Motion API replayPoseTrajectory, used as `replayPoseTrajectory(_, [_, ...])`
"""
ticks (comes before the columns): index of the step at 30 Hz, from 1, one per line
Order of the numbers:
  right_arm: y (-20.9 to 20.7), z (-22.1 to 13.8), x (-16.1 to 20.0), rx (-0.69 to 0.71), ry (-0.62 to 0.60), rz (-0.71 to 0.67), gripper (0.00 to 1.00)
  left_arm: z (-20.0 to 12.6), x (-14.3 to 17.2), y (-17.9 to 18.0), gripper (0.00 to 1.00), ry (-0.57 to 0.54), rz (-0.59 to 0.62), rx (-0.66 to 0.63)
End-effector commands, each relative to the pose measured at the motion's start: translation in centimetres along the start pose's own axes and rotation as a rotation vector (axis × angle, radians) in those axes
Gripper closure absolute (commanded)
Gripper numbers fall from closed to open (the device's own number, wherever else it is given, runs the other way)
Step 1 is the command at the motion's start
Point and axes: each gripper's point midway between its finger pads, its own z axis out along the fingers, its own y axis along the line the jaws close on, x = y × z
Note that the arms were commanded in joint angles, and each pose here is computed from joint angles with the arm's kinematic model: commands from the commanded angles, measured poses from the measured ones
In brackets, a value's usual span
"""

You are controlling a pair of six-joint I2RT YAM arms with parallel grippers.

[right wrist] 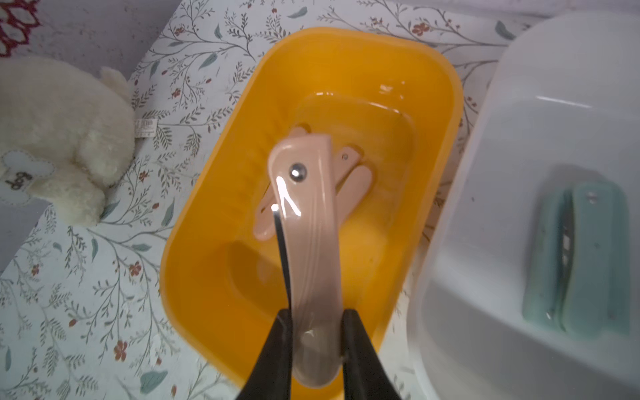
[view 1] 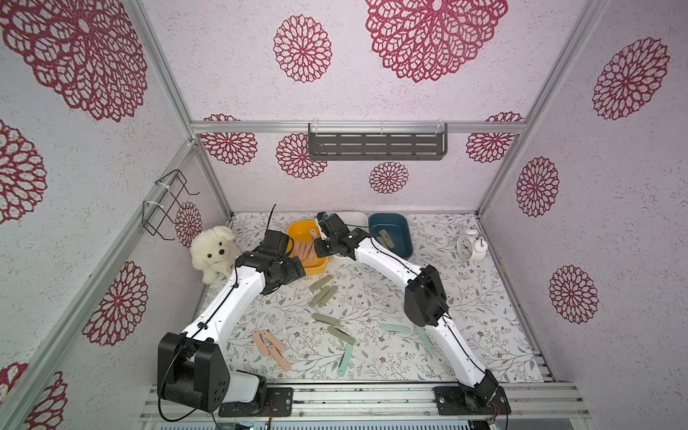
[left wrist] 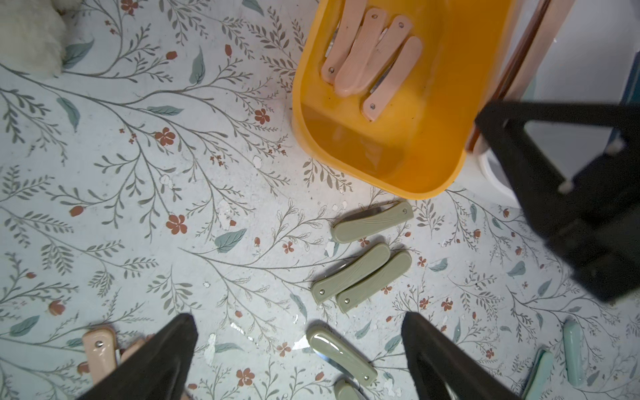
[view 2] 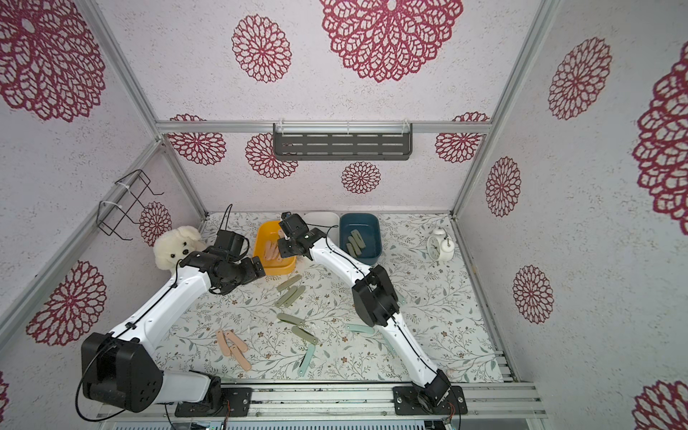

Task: Place the fruit knives into the storage box by color
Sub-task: Place the fruit knife in the storage box, then pick up the fruit knife from the center of the board.

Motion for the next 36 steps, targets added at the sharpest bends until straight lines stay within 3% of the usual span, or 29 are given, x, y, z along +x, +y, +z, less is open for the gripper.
replayPoseTrajectory(1, [-0.2,0.3,-0.3,-0.022,0.022,-0.022,0.82,0.4,0.2,0.1,0.03,0.012,0.008,0.004])
replayPoseTrajectory(5, [-1.1,0.7,0.0,0.001,0.023,-0.029,0.67,0.6,0.7,0.2,0.03,0.025,0.006,0.017])
replayPoseTrajectory(13, [0.3,-2.0,-2.0,-0.021,-0.013,-0.078,0.48,0.8,1.5,0.3,0.03,0.037,-0.012,0.037])
replayPoseTrajectory(19, [1.8,-6.2,-5.0,-0.033,-0.085,-0.115,0.45,0.4,1.6,-0.1,0.03,0.034,-0.026,0.063])
replayPoseTrajectory(27, [2.1,-11.3,-4.4,0.078,-0.034,-0.195,0.44,0.2,3.7,-2.6,0.03,0.047,0.015,0.122])
replayPoseTrajectory(36, [1.4,-18.4,-7.2,0.147,-0.107,-0.235,0.4,-1.2,4.6,-4.1,0.03,0.027,0.047,0.138])
